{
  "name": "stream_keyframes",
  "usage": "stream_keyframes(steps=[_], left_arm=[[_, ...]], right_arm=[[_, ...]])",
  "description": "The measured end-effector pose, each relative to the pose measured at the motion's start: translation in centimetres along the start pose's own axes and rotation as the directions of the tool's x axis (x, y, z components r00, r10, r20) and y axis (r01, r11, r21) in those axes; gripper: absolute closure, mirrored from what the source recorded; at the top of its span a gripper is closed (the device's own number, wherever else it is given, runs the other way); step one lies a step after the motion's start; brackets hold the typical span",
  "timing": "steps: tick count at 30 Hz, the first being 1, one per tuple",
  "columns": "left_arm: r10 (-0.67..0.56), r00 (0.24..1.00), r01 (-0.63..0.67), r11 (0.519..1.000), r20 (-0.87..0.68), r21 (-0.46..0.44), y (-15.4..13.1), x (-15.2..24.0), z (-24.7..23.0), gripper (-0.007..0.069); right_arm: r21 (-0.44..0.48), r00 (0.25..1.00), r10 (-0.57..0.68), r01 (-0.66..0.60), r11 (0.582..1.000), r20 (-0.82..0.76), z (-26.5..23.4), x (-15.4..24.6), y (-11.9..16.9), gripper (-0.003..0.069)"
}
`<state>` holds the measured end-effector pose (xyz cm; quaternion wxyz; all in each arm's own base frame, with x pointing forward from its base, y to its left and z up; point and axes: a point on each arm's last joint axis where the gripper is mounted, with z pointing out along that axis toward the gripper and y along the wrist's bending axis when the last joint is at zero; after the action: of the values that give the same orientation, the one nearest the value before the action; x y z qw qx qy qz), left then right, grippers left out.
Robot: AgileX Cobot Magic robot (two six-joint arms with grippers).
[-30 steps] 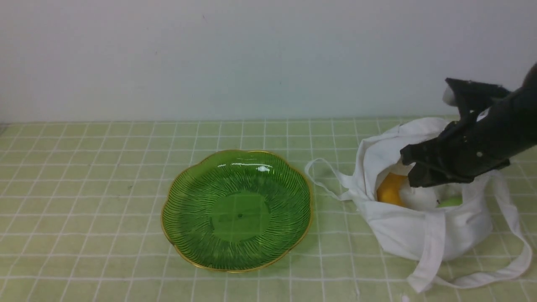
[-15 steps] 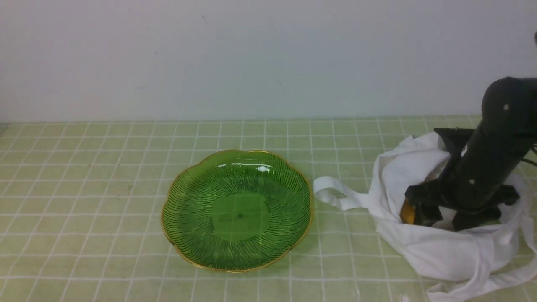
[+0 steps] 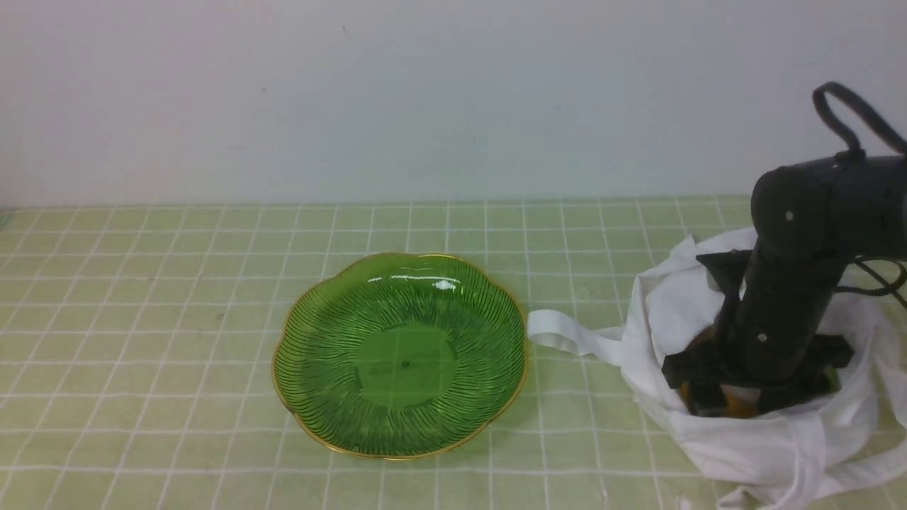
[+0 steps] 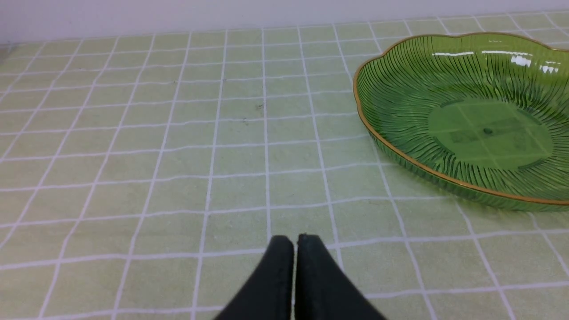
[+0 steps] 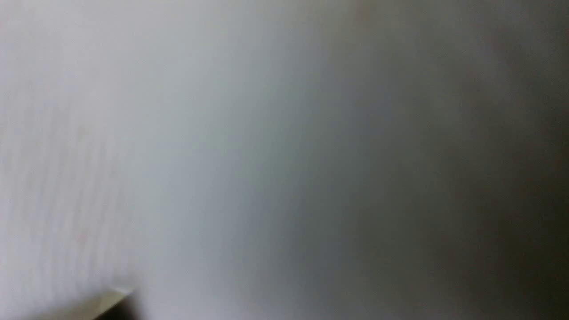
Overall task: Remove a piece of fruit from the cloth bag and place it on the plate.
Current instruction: Use the right arm to grab a banana from the bag
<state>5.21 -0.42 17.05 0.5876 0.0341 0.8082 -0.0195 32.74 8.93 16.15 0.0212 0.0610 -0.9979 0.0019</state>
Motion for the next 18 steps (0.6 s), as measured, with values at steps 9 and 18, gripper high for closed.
stream_keyframes(steps=[9,18], left_arm=[[0.000,1.000,0.000,1.000,0.000,0.000,0.0,0.0,0.0,0.0634],[0.000,1.000,0.000,1.000,0.000,0.000,0.0,0.0,0.0,0.0634]], right_arm=[[0.012,0.999,-0.032,0.031,0.999,0.034,-0.2,-0.2,-0.1,0.0287],[-0.017,0.976,-0.027,0.031,0.999,0.215,-5.3,0.7,-0.1,0.0310]])
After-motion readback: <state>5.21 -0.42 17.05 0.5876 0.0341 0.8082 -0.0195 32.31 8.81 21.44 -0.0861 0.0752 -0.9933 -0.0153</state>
